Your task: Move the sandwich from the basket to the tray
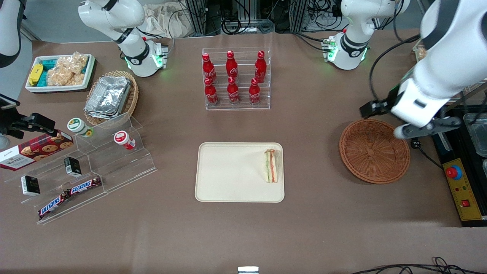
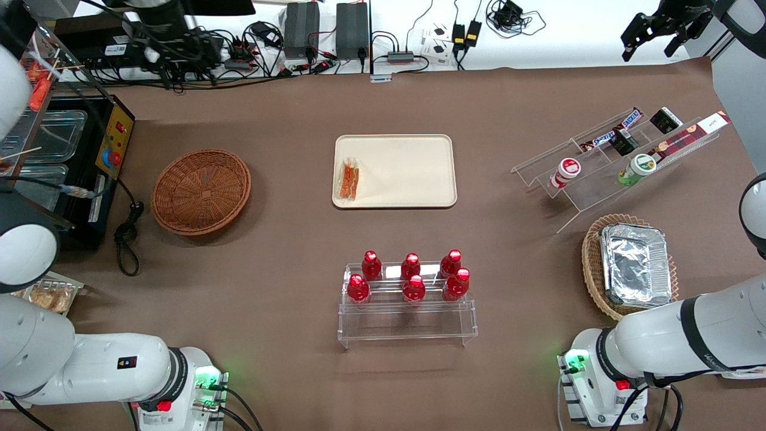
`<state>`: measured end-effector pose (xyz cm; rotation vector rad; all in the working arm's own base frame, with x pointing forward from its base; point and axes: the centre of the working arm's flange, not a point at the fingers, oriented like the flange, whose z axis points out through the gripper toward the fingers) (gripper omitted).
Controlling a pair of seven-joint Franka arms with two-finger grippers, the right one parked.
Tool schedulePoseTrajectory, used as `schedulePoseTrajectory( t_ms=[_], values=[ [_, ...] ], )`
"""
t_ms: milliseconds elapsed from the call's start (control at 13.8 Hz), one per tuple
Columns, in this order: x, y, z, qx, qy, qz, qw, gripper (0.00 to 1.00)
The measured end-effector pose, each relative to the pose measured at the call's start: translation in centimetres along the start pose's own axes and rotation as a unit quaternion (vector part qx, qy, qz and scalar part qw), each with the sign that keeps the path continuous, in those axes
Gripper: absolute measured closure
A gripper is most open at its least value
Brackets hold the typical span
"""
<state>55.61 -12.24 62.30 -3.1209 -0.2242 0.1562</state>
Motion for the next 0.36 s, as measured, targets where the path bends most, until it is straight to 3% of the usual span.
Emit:
schedulePoseTrajectory(
  t_ms=[361],
  values=[
    [-2.3, -3.0, -2.4, 0.002, 0.003, 0.007, 1.0000, 0.00]
  ],
)
